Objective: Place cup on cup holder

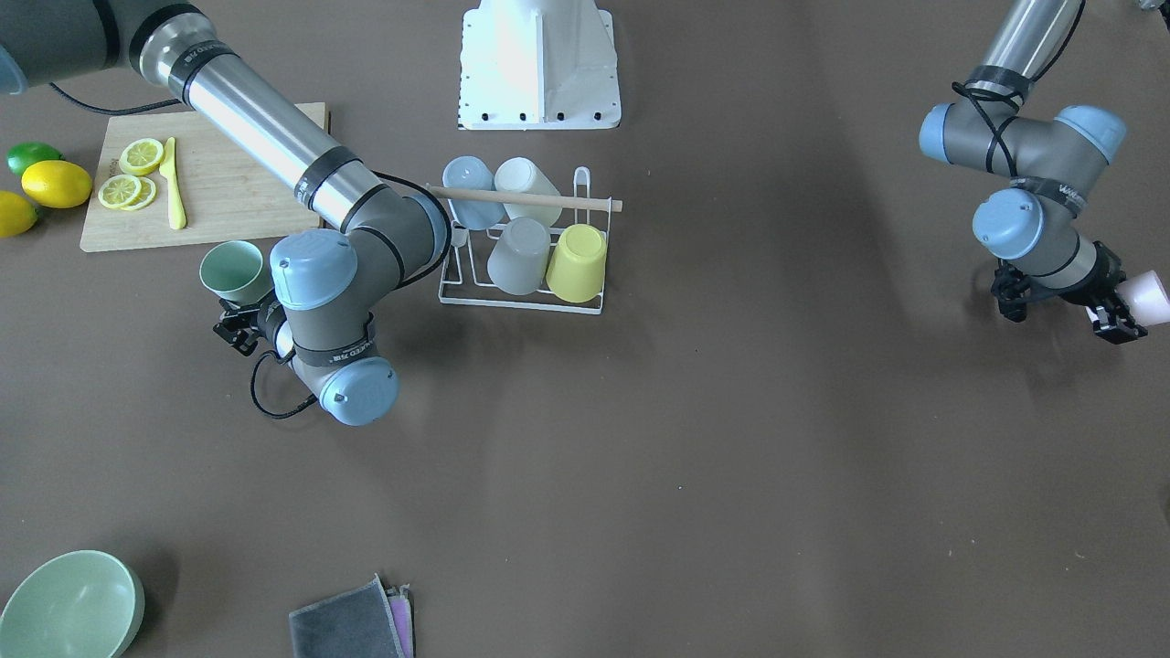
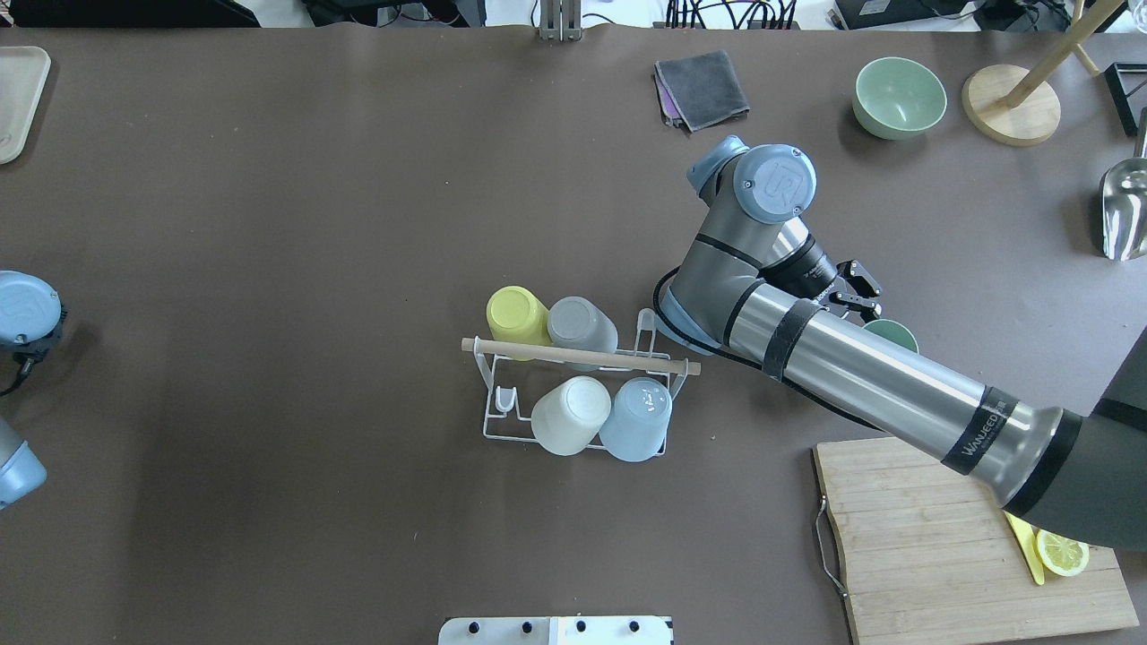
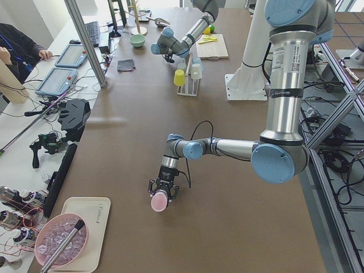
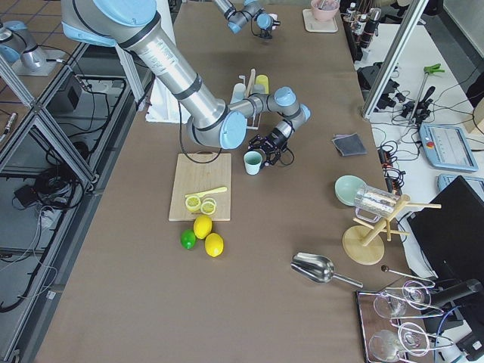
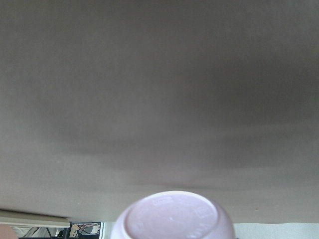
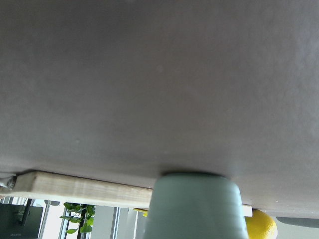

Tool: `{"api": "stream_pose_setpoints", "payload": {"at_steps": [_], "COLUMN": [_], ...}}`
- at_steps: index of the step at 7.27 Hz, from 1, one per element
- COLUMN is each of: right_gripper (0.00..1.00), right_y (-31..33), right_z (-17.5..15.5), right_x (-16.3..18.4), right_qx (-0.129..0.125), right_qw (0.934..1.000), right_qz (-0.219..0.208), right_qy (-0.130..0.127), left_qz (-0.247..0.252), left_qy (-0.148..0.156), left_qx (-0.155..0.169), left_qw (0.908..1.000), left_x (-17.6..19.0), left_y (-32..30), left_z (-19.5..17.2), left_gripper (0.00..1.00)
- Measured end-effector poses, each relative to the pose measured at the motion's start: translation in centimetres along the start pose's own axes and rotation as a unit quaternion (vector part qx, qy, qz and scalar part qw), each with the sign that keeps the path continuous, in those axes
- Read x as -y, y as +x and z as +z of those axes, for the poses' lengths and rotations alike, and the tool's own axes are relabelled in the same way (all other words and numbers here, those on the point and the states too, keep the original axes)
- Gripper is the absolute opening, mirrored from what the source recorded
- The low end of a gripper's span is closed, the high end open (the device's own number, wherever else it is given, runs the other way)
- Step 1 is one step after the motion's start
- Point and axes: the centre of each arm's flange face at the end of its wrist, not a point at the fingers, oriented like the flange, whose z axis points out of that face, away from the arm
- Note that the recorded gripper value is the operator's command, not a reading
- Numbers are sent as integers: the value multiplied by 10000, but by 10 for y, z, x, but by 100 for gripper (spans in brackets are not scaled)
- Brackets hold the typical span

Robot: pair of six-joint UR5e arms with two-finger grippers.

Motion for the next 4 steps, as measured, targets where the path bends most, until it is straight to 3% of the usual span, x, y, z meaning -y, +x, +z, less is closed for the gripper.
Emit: {"api": "stream_pose_setpoints", "payload": {"at_steps": [2, 4], "right_gripper": [99, 96], "right_y": [4, 6], "right_z": [14, 22], "right_x": [-6, -10], "right_qx": [-5, -37], "right_qw": [10000, 10000], "right_qz": [5, -6], "right_qy": [-65, -65], "left_qz": [-231, -534], "left_qy": [143, 489], "left_qx": [119, 260], "left_qw": [9996, 9970], "left_x": [-18, -38], "left_y": [-20, -47], "left_z": [-17, -52], "left_gripper": [63, 63]}}
